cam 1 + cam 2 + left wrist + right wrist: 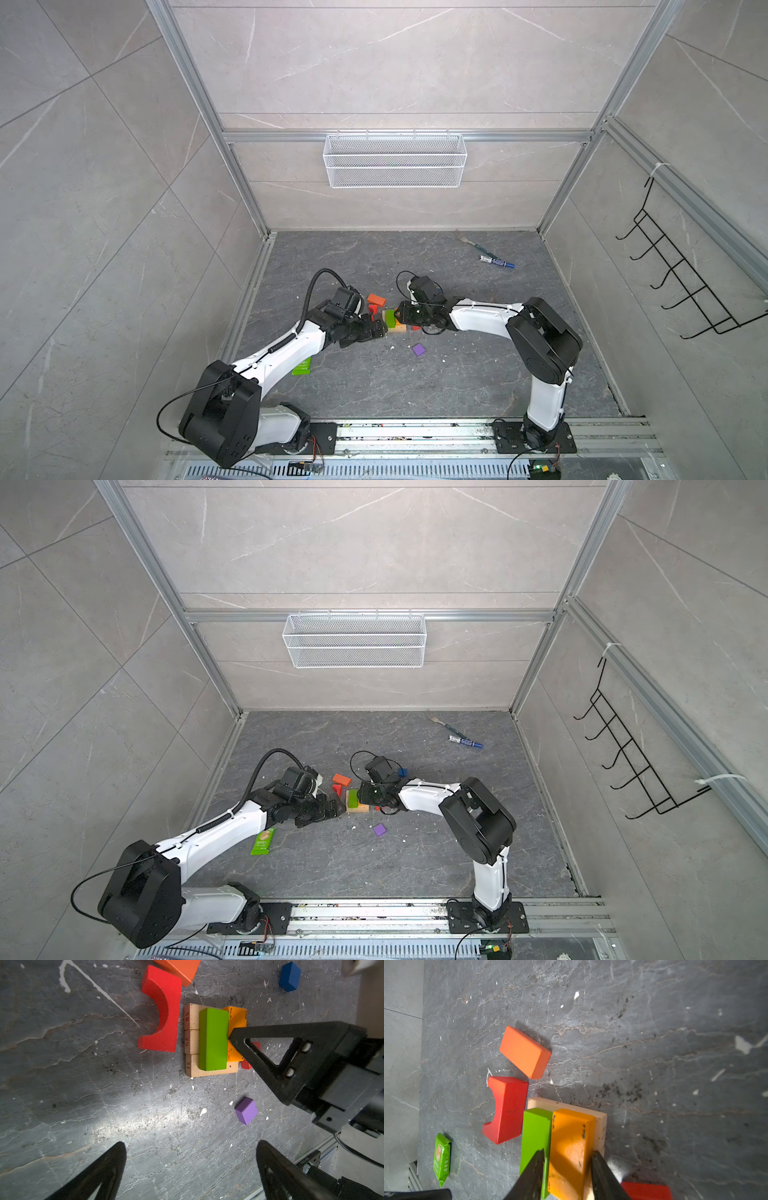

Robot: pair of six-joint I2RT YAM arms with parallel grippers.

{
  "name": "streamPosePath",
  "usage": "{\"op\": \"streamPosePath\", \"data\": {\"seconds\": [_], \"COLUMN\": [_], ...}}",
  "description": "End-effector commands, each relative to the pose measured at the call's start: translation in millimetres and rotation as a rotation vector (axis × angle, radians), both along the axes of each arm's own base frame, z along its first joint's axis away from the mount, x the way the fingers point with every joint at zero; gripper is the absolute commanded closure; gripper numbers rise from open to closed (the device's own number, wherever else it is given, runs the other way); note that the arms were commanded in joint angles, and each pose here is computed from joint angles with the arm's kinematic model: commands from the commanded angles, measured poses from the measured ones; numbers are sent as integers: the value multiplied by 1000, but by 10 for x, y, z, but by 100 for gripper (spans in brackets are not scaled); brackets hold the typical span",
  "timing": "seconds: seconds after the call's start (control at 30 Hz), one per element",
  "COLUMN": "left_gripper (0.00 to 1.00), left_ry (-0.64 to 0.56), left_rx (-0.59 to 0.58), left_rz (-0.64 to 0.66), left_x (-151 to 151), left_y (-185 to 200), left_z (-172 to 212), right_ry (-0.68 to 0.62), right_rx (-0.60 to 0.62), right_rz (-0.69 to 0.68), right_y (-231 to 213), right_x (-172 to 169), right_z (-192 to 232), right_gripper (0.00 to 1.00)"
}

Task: Build the wood block tower
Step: 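Lower the orange bar onto the wood bars beside the green bar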

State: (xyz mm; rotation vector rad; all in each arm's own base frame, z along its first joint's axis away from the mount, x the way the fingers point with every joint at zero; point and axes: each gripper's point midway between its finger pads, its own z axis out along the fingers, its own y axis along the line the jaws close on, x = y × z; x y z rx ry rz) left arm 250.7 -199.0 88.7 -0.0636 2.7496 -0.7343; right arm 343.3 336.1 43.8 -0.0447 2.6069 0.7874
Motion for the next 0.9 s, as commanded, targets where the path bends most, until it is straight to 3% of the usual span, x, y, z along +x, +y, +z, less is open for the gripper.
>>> {"op": "streamPosePath", "data": {"seconds": [0.0,0.27,0.43,0.53,0.67,0.87], "left_gripper": [0,0,0,0,0,0], "left_ry": [-6,-5,-10,-8,-3,1], "left_rx": [-19,-8,18,27,35,66], "left_rz": [2,10,17,23,28,26], "left_x": [29,32,41,44,50,22], "left_y": [-25,-4,41,57,75,146], "left_z": [44,22,15,4,-7,-34], "right_ry": [11,-41,-72,-89,-106,-136], "right_rx": [-5,-44,-96,-120,-177,-267], "right_rz": [-9,-4,15,24,47,57], "right_y": [7,-80,-138,-163,-211,-311], "right_x": [-26,-14,-32,-49,-62,9], "right_z": [-33,153,281,343,412,544], "right_gripper": [84,80,72,62,39,28]}}
